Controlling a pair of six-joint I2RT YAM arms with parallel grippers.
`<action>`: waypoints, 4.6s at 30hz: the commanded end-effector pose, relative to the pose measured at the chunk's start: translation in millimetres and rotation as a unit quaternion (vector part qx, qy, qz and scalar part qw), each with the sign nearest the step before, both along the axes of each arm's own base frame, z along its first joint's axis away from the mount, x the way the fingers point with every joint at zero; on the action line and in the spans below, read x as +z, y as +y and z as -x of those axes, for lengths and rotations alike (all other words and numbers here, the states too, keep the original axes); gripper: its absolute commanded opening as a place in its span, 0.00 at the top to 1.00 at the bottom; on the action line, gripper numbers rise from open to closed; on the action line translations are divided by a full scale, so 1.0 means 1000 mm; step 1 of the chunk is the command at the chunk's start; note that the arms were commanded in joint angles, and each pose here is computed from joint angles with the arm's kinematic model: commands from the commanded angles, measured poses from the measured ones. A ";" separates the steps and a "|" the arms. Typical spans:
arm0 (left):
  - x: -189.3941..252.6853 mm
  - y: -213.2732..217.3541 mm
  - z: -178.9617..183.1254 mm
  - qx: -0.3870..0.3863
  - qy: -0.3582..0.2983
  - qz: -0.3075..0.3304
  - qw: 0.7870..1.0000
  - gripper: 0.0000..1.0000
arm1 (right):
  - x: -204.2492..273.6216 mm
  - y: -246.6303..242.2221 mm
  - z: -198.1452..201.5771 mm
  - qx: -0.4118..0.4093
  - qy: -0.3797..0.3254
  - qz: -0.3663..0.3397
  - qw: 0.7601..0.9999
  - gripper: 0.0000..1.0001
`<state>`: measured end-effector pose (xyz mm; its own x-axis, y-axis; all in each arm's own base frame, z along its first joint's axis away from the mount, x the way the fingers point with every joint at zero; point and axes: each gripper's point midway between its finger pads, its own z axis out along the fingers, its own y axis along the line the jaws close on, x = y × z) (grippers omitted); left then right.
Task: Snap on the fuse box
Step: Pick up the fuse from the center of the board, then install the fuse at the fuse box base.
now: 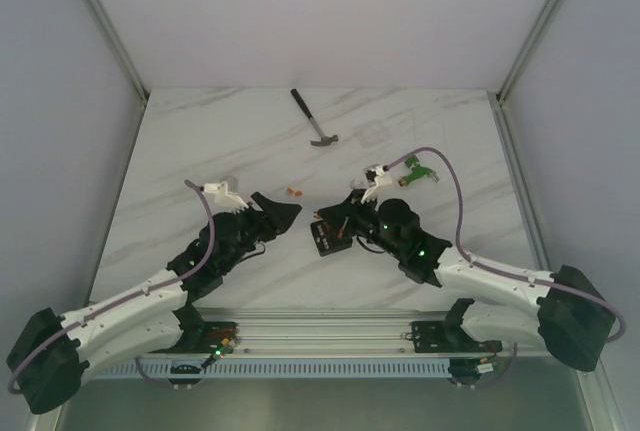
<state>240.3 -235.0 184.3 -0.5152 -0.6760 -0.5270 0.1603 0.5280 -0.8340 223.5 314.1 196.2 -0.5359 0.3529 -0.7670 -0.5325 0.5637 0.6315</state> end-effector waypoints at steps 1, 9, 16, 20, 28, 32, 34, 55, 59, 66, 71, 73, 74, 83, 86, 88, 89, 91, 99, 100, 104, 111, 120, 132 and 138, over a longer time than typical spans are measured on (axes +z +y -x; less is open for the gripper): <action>-0.038 0.030 -0.003 0.032 0.021 -0.149 0.988 0.28 | -0.049 -0.030 -0.002 -0.025 0.040 0.172 0.984 1.00; -0.062 0.051 -0.005 0.053 0.046 -0.233 0.970 0.00 | -0.075 -0.059 -0.005 -0.022 0.071 0.355 0.932 1.00; -0.082 0.064 -0.008 0.077 0.081 -0.256 0.960 0.00 | -0.099 -0.053 -0.010 -0.002 0.093 0.455 0.886 1.00; -0.098 0.078 -0.009 0.095 0.112 -0.271 0.951 0.00 | -0.110 -0.043 -0.009 0.011 0.094 0.480 0.872 1.00; -0.121 0.087 -0.010 0.095 0.161 -0.275 0.943 0.00 | -0.128 -0.031 -0.010 0.031 0.100 0.517 0.850 1.00; -0.124 0.090 -0.011 0.097 0.170 -0.273 0.942 0.00 | -0.135 -0.027 -0.009 0.037 0.103 0.525 0.844 1.00; -0.125 0.091 -0.011 0.098 0.172 -0.272 0.942 0.00 | -0.137 -0.024 -0.009 0.039 0.103 0.528 0.842 1.00; -0.130 0.088 -0.010 0.089 0.188 -0.263 0.942 0.00 | -0.142 -0.024 -0.014 0.013 0.104 0.539 0.836 1.00; -0.130 0.087 -0.010 0.087 0.189 -0.262 0.942 0.00 | -0.140 -0.023 -0.015 0.013 0.103 0.537 0.837 1.00; -0.129 0.087 -0.010 0.086 0.188 -0.260 0.943 0.00 | -0.136 -0.023 -0.016 0.009 0.100 0.534 0.840 1.00; -0.130 0.087 -0.010 0.086 0.189 -0.260 0.943 0.00 | -0.131 -0.024 -0.017 0.003 0.094 0.532 0.842 1.00; -0.129 0.087 -0.010 0.086 0.189 -0.260 0.943 0.00 | -0.131 -0.024 -0.018 0.001 0.094 0.533 0.841 1.00; -0.130 0.087 -0.010 0.087 0.189 -0.261 0.943 0.00 | -0.131 -0.024 -0.018 0.001 0.093 0.532 0.841 1.00; -0.130 0.086 -0.009 0.085 0.189 -0.260 0.943 0.00 | -0.138 -0.022 -0.017 0.009 0.095 0.535 0.840 1.00; -0.129 0.086 -0.009 0.085 0.189 -0.258 0.944 0.00 | -0.143 -0.020 -0.016 0.016 0.097 0.537 0.838 1.00; -0.128 0.086 -0.010 0.084 0.187 -0.258 0.944 0.00 | -0.146 -0.019 -0.015 0.023 0.100 0.539 0.836 1.00; -0.128 0.086 -0.010 0.084 0.188 -0.258 0.944 0.00 | -0.148 -0.018 -0.014 0.027 0.101 0.539 0.836 1.00; -0.128 0.086 -0.010 0.084 0.187 -0.258 0.944 0.00 | -0.150 -0.017 -0.012 0.034 0.102 0.537 0.837 1.00; -0.128 0.085 -0.009 0.082 0.188 -0.257 0.944 0.00 | -0.159 -0.021 -0.008 0.041 0.108 0.547 0.829 1.00; -0.128 0.085 -0.009 0.082 0.188 -0.257 0.944 0.00 | -0.159 -0.022 -0.007 0.040 0.108 0.548 0.828 1.00; -0.128 0.085 -0.010 0.081 0.188 -0.256 0.945 0.00 | -0.158 -0.028 -0.005 0.037 0.109 0.547 0.829 1.00; -0.128 0.084 -0.009 0.080 0.189 -0.255 0.945 0.00 | -0.148 -0.026 -0.003 0.036 0.108 0.531 0.840 0.92; -0.126 0.083 -0.010 0.078 0.187 -0.254 0.946 0.00 | -0.149 -0.022 -0.001 0.041 0.115 0.520 0.845 0.87; -0.127 0.082 -0.010 0.077 0.190 -0.254 0.945 0.00 | -0.150 -0.029 0.002 0.035 0.119 0.520 0.845 0.89; -0.127 0.082 -0.010 0.077 0.189 -0.253 0.946 0.00 | -0.153 -0.038 0.001 0.022 0.122 0.525 0.842 0.89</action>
